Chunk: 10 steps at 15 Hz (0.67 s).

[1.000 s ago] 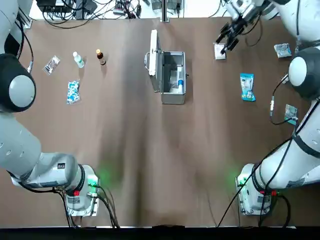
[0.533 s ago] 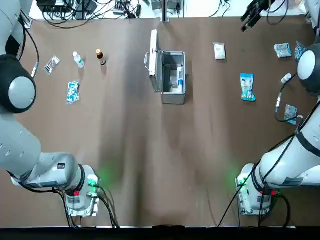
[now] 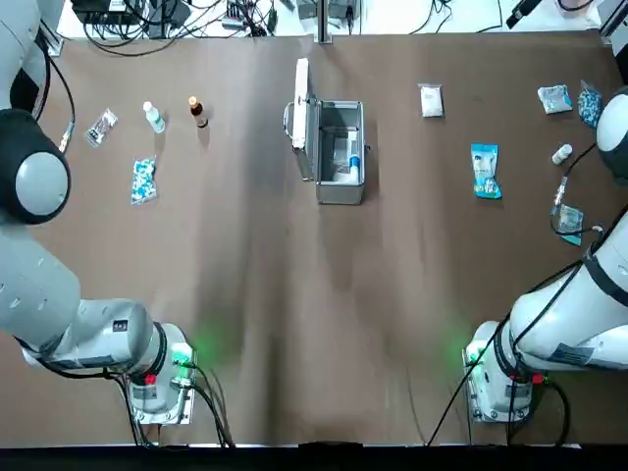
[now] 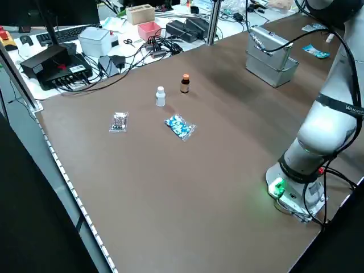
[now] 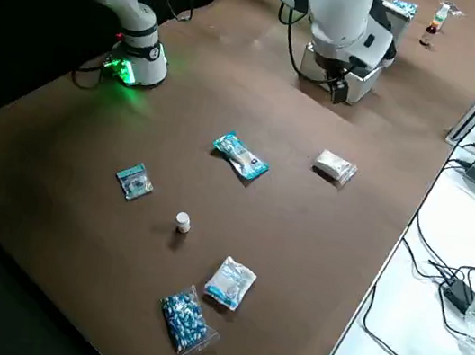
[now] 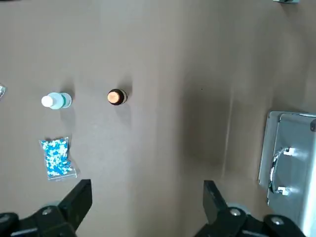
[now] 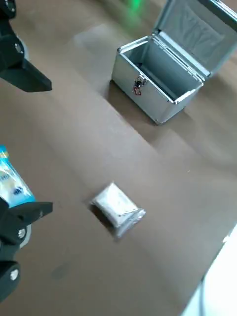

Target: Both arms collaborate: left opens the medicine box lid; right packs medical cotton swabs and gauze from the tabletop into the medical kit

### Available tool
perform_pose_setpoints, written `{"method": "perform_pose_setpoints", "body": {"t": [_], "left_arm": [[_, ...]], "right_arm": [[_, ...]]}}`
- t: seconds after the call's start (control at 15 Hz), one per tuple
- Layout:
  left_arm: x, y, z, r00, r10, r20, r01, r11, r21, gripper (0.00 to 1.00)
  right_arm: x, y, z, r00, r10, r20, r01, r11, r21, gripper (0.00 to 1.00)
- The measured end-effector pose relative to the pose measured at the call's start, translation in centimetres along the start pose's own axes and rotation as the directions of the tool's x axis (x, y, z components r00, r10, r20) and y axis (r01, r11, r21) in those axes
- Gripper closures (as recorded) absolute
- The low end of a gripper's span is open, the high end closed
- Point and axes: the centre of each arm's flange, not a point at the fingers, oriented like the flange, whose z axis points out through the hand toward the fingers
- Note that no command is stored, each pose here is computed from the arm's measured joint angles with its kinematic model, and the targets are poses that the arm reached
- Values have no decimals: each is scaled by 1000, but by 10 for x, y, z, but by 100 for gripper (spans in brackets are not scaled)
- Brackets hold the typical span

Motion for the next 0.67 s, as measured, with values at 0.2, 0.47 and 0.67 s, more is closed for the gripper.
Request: {"method": "perform_pose_setpoints", "body": {"t": [0.2, 0.47, 0.67], "left_arm": [[0, -1, 0, 1000, -1, 1, 1, 1000, 0, 0], [3, -11, 1, 1000, 28, 0, -28, 1000, 1, 0], [4, -18, 0, 999, 35, -4, -35, 999, 1, 0]], "right_arm": [[-9, 2, -1, 986, 163, 39, -163, 987, -3, 2], [4, -15, -29, 885, 451, 118, -429, 887, -171, 2], [12, -25, -30, 844, 517, 140, -477, 845, -242, 2]]}}
